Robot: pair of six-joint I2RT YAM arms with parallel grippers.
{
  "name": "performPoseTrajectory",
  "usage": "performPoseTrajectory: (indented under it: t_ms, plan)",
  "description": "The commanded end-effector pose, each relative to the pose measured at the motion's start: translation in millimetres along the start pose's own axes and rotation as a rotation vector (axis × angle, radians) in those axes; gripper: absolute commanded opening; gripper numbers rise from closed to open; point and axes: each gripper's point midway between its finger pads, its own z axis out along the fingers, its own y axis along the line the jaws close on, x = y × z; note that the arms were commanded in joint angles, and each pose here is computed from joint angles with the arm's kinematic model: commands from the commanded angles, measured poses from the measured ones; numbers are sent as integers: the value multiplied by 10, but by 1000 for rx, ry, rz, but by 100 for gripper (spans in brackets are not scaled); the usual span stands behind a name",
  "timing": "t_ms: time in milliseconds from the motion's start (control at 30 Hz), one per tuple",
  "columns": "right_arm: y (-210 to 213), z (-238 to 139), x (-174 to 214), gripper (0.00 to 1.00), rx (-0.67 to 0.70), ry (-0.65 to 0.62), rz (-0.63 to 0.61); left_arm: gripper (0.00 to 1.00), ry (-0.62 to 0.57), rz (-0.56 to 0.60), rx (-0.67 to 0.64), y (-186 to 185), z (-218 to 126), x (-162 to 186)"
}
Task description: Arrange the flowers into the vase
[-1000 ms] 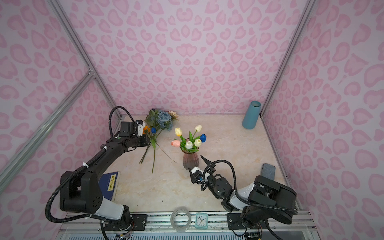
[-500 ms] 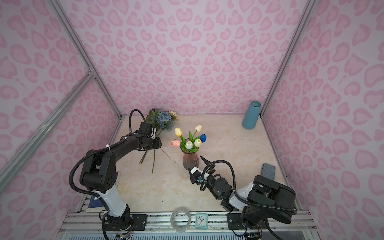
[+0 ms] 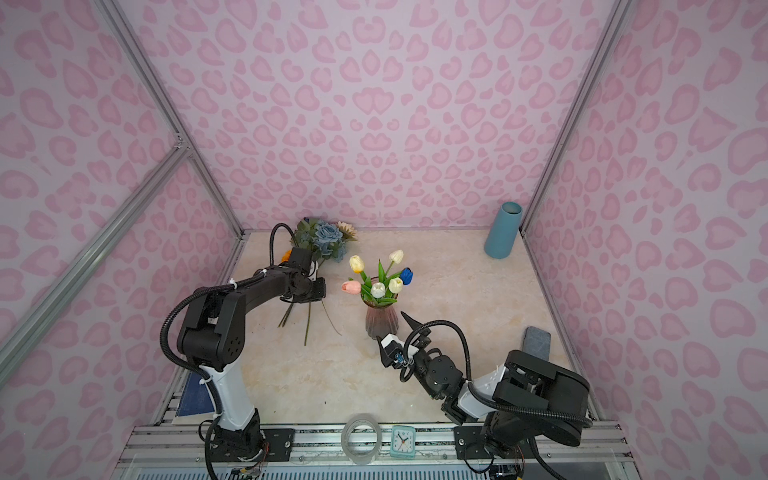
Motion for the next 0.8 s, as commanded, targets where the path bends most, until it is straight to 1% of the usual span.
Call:
performPoseTrajectory:
  t_ms: [0, 33, 200, 300, 367, 433, 533, 600, 667, 767]
  plan:
    - [-55, 5, -56, 92, 27, -20, 7, 6, -60, 18, -7, -32, -266, -141]
    - [-47, 5, -53, 92, 25, -19, 7, 3, -77, 22, -12, -30, -360, -174]
    - [-54, 6, -52, 92, 28, -19, 6, 3, -163, 57, -69, 26, -954, -322]
    - [-50, 7, -54, 92, 26, -21, 8, 3, -194, 44, -140, 296, -1243, -371]
    - [-40, 3, -68, 92, 21, -26, 12, 3, -202, 22, -190, 576, -1307, -400]
    - [-27, 4, -85, 92, 15, -33, 16, 4, -179, 7, -236, 833, -1257, -417]
    - [-3, 6, -94, 92, 8, -34, 11, 12, -91, 29, -307, 1082, -1002, -424]
    - [-1, 3, -98, 92, 10, -33, 5, 15, -32, 60, -324, 1142, -769, -383]
    - [-5, 1, -91, 92, 14, -29, -3, 18, -6, 71, -330, 1180, -616, -352]
    - [-19, -3, -83, 92, 21, -25, -9, 29, 23, 86, -384, 1280, -543, -294]
